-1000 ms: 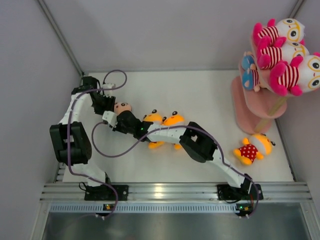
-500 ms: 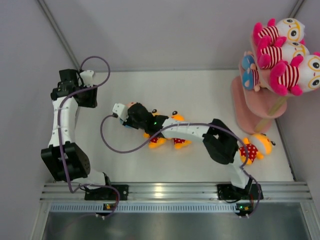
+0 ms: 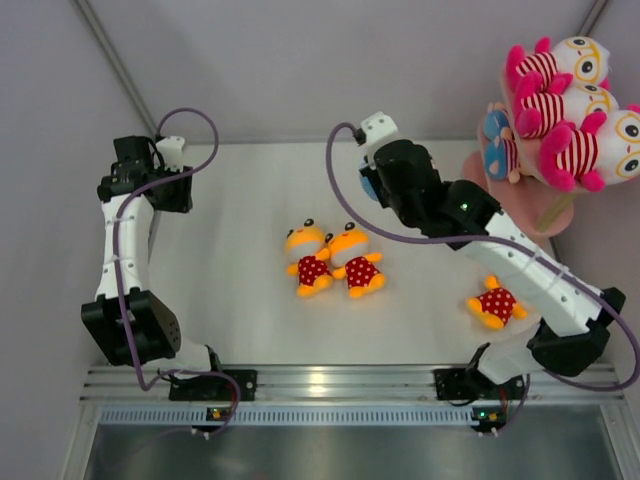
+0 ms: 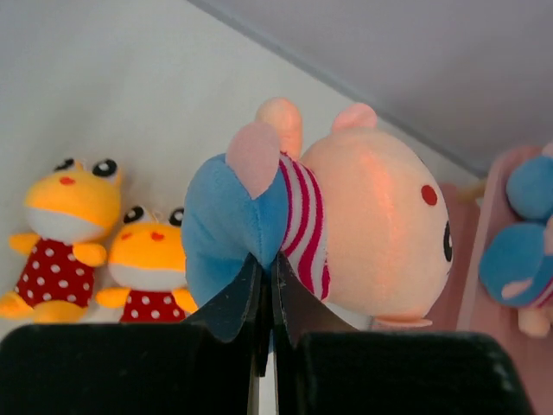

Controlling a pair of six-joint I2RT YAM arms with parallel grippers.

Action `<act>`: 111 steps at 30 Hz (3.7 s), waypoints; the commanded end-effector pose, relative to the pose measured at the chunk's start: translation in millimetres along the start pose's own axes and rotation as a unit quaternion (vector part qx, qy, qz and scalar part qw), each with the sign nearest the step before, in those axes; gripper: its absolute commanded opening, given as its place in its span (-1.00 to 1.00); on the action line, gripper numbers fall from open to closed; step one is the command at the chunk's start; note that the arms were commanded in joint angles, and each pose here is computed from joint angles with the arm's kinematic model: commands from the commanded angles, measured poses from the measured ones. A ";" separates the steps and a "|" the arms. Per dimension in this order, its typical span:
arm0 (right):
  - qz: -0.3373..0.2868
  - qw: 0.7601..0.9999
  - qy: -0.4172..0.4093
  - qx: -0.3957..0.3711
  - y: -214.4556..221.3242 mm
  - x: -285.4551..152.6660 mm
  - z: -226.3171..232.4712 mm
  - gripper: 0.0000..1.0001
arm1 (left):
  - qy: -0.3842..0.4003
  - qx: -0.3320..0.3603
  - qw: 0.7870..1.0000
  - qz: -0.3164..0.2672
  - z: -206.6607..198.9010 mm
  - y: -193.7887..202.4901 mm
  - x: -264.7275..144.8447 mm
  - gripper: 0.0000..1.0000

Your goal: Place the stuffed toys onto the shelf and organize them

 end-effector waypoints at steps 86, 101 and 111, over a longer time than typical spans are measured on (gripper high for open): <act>-0.034 0.863 -0.400 -0.305 153.9 -10.1 47.9 0.68 | 0.034 0.008 0.999 -0.009 -12.0 15.8 -12.6 0.12; 0.088 0.835 -0.374 -0.395 222.8 60.5 97.0 0.61 | 0.053 0.002 0.998 0.033 -18.5 40.7 2.4 0.20; 0.158 0.832 -0.337 -0.411 254.9 83.5 92.1 -0.01 | 0.060 0.001 0.998 0.037 -18.6 41.3 6.6 0.24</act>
Point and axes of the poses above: each gripper's point midway between its finger pads, its own x axis out along the fingers, its own z axis along the line the jaws close on, y = z × x, the point moved 9 cm from there along -x, back along the fingers, and after that the axes turned 2 degrees about x, right-handed, at the moved point
